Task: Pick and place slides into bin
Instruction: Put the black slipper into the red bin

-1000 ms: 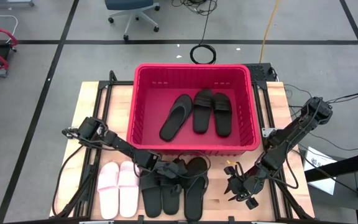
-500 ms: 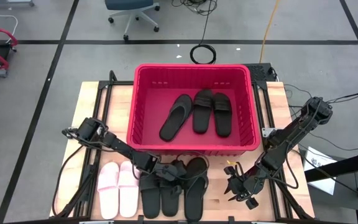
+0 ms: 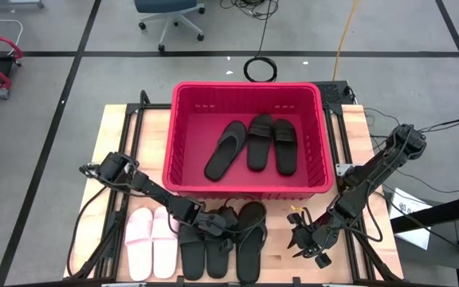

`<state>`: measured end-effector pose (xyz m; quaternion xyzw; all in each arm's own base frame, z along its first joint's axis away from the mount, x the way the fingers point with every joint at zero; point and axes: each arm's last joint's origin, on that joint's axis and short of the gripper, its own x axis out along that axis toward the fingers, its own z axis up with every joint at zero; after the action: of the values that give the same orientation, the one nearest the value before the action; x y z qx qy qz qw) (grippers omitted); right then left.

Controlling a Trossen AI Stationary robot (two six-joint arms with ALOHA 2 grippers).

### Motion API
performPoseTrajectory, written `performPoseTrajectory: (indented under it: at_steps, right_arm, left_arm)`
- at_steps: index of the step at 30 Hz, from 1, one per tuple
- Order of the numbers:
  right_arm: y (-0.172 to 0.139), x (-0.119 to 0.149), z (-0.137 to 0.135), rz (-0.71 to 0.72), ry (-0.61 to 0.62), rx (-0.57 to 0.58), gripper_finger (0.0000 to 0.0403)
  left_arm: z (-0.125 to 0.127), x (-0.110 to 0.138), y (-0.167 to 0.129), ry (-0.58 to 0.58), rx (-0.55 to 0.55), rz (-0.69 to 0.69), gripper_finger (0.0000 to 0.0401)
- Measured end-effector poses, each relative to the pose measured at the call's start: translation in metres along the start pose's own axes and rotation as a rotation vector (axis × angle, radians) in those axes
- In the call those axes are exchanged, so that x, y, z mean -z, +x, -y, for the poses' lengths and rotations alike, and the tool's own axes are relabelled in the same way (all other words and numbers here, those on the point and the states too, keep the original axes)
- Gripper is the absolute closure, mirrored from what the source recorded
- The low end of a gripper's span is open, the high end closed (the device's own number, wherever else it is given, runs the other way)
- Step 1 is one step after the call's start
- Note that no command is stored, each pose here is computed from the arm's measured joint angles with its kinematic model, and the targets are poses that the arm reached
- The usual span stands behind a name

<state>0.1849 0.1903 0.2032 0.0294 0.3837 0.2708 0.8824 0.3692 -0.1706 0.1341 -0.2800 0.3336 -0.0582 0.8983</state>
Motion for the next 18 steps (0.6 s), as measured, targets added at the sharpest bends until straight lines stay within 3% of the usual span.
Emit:
performPoseTrajectory:
  at_steps: [18]
  right_arm:
    - [0.0000,-0.0004,0.0009,0.011,-0.004,0.026,0.0273]
  left_arm:
    - [0.0081,0.0013,-0.0002,-0.025,0.055,0.021,0.0229]
